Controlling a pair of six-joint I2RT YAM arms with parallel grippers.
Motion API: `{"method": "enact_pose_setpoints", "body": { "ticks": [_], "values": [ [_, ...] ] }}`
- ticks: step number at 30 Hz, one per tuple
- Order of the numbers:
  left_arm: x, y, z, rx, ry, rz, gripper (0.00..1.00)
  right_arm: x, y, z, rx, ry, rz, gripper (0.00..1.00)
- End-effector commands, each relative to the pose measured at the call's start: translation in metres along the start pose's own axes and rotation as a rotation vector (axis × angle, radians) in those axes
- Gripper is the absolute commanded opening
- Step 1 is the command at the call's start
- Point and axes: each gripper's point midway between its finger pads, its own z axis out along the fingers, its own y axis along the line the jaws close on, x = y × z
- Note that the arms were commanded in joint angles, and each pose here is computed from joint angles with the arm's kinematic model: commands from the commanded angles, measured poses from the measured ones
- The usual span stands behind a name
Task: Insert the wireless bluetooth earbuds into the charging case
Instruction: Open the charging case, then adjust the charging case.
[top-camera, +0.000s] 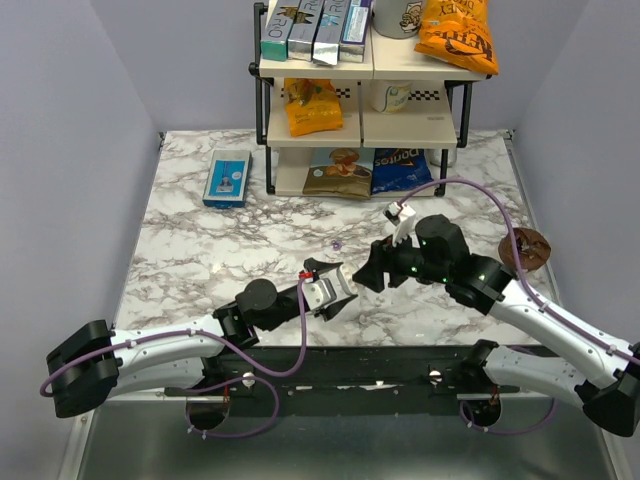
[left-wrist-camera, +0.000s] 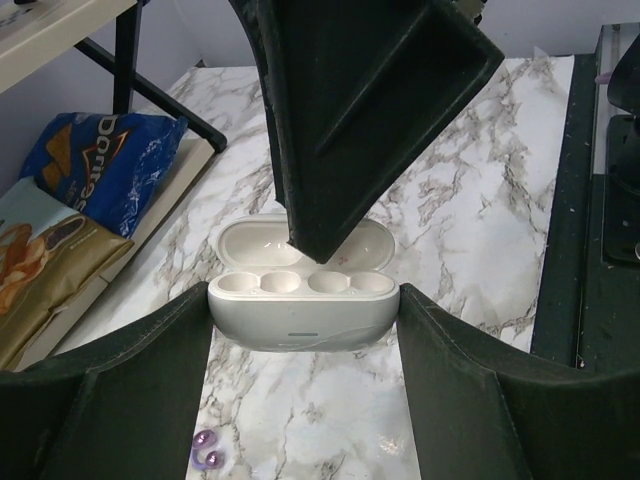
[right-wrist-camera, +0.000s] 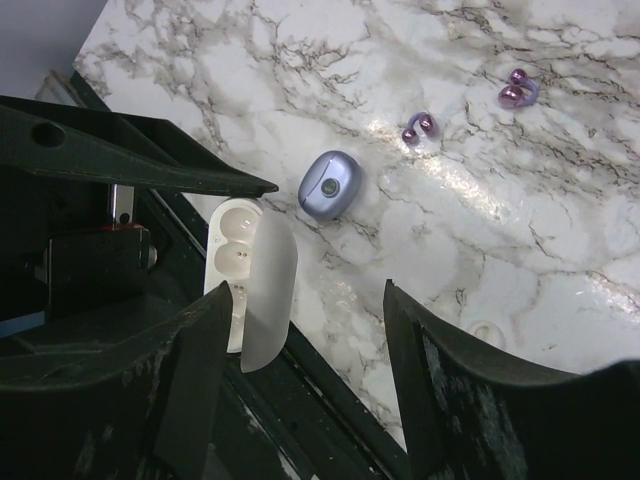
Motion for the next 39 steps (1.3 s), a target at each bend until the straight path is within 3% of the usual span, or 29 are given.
{"method": "enact_pose_setpoints", "body": {
  "ticks": [1,8,13,15,17,20,21,24,26,27,36,39],
  "values": [
    [-0.019,0.002,0.001,-0.007,-0.062,0.01,0.0,0.005,0.005,0.005,-0.041,0.013,0.011,0.66],
    [-0.019,0.002,0.003,-0.009,-0.068,0.004,0.0,0.008,0.005,0.008,-0.052,0.028,-0.001,0.35],
    [-0.017,0.006,0.004,-0.033,-0.059,0.006,0.0,0.008,0.003,0.004,-0.047,0.016,-0.031,0.26],
    [-0.014,0.009,0.005,-0.049,-0.042,0.004,0.0,0.005,0.004,-0.001,-0.044,0.005,-0.05,0.17],
    [-0.012,0.016,0.007,-0.089,-0.023,-0.006,0.01,0.005,0.001,-0.004,-0.029,0.007,-0.066,0.01],
    [-0.007,0.022,0.011,-0.121,0.042,-0.03,0.21,-0.002,-0.001,-0.013,-0.003,-0.015,-0.114,0.01],
    [-0.003,0.021,0.011,-0.117,0.066,-0.032,0.36,-0.006,-0.002,-0.016,0.007,-0.024,-0.135,0.01],
    [-0.002,0.024,0.011,-0.134,0.087,-0.047,0.56,-0.015,-0.003,-0.026,0.028,-0.05,-0.173,0.01],
    [-0.002,0.027,0.01,-0.147,0.092,-0.051,0.63,-0.021,-0.001,-0.032,0.029,-0.07,-0.186,0.01],
    [-0.002,0.027,0.009,-0.149,0.092,-0.052,0.96,-0.023,0.0,-0.034,0.026,-0.077,-0.193,0.01],
    [-0.006,0.042,-0.003,-0.252,0.103,-0.163,0.99,-0.032,0.012,-0.047,-0.009,-0.107,-0.266,0.01],
    [-0.015,0.032,-0.005,-0.17,0.133,-0.243,0.99,-0.039,0.009,-0.049,0.024,-0.14,-0.345,0.01]
  ]
}}
